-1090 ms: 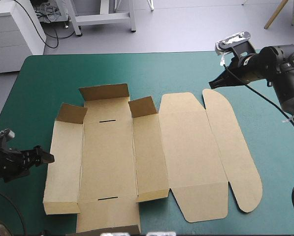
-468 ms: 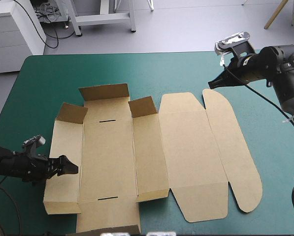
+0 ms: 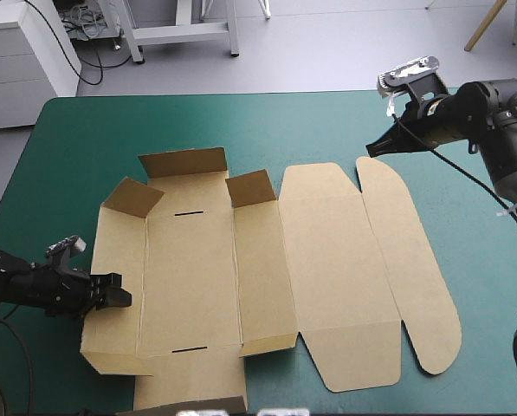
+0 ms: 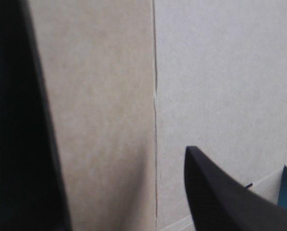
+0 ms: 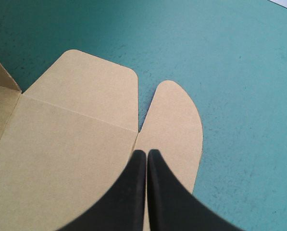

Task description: Fold the box

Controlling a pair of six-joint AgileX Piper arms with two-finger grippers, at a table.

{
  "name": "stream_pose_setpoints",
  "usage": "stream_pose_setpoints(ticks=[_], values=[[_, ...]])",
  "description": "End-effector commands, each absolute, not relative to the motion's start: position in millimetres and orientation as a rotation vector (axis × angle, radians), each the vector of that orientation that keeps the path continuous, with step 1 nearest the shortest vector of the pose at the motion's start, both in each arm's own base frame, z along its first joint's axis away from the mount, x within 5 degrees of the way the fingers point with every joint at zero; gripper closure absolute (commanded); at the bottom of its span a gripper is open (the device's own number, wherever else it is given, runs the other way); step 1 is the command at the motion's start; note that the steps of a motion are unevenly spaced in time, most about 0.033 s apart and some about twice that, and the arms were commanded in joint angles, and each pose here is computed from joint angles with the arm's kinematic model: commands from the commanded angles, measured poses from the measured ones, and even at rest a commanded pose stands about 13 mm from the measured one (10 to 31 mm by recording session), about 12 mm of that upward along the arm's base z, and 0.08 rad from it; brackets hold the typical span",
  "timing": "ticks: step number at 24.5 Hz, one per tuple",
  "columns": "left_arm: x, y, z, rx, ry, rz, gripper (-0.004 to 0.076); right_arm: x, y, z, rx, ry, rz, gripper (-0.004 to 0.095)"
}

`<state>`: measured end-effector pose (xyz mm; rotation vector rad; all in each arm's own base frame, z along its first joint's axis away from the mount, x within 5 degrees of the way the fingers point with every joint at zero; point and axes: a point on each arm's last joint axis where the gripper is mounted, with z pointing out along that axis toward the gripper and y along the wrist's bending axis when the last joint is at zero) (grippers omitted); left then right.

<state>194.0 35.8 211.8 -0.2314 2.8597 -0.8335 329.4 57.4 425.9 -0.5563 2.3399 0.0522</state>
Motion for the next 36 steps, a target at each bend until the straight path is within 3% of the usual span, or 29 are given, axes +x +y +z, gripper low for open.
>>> stream_pose_setpoints(ticks=[1, 6, 14, 19, 25, 32, 36], values=[[201.0, 33.2, 227.5, -0.238, 2.788, -0.869, 0.0539, 317.6, 53.6, 451.2, -0.529, 2.229, 0.042, 0.0922], [197.7, 34.3, 227.3, -0.209, 2.836, -0.852, 0.0732, 317.6, 53.6, 451.2, -0.529, 2.229, 0.042, 0.0922], [204.9, 39.3, 237.1, -0.005, 2.826, -0.722, 0.0734, 318.7, 53.7, 452.5, -0.524, 2.21, 0.039, 0.0922], [239.6, 22.4, 290.3, 0.326, 2.699, -0.47, 0.0734, 316.3, 53.1, 459.5, -0.508, 2.163, 0.034, 0.0922], [271.7, -32.4, 367.1, 0.735, 2.356, -0.119, 0.0734, 292.2, 48.1, 489.2, -0.458, 2.024, 0.011, 0.0922], [288.7, -86.8, 389.9, 1.021, 2.191, 0.199, 0.0734, 264.1, 37.9, 514.7, -0.367, 1.929, -0.046, 0.0922], [294.1, -127.4, 388.7, 1.213, 1.986, 0.351, 0.0734, 252.9, 33.7, 520.2, -0.324, 1.929, -0.059, 0.0922]])
